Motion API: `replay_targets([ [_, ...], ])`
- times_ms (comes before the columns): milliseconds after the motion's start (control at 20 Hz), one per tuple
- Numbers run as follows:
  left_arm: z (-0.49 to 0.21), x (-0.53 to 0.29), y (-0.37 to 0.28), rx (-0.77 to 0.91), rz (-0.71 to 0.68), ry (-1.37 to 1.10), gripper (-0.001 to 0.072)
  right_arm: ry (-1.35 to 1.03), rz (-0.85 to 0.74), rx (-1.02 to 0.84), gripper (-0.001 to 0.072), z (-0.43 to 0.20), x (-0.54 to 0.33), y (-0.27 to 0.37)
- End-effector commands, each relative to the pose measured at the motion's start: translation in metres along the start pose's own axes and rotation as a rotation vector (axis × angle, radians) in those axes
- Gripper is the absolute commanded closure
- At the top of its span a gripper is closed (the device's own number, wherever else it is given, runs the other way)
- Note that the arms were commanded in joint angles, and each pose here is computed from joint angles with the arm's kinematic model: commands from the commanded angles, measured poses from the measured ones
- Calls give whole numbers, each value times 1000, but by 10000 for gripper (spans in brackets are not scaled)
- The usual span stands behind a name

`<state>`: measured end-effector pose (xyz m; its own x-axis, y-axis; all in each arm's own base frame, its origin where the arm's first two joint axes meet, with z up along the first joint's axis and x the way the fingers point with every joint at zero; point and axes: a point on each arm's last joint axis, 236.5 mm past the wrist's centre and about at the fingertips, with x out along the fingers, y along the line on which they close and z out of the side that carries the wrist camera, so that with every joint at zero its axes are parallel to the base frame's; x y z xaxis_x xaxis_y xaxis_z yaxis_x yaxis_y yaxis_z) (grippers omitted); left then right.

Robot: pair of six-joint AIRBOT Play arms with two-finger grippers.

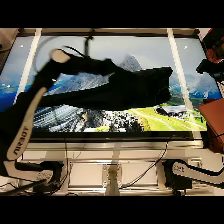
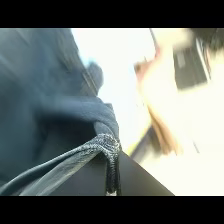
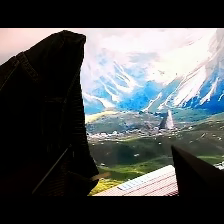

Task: Fold the clothes and pants, and hang the long-sleeved shirts on hangers.

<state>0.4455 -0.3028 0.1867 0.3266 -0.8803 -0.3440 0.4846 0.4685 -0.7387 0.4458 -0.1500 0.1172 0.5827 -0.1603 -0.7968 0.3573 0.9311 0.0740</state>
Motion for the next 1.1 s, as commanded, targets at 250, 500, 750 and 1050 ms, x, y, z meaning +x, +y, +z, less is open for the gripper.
replay_targets([
  [250,106,-223,123,-100,294,-431,678,2,0,1,22,0,0,0],
  [500,109,-322,191,-197,437,-582,678,13,-1,0,104,-3,5,-1],
  [750,85,-378,256,-272,593,-612,679,181,41,5,121,-40,47,8],
  [1050,70,-433,314,-198,926,-612,679,435,308,50,121,-103,106,65],
])
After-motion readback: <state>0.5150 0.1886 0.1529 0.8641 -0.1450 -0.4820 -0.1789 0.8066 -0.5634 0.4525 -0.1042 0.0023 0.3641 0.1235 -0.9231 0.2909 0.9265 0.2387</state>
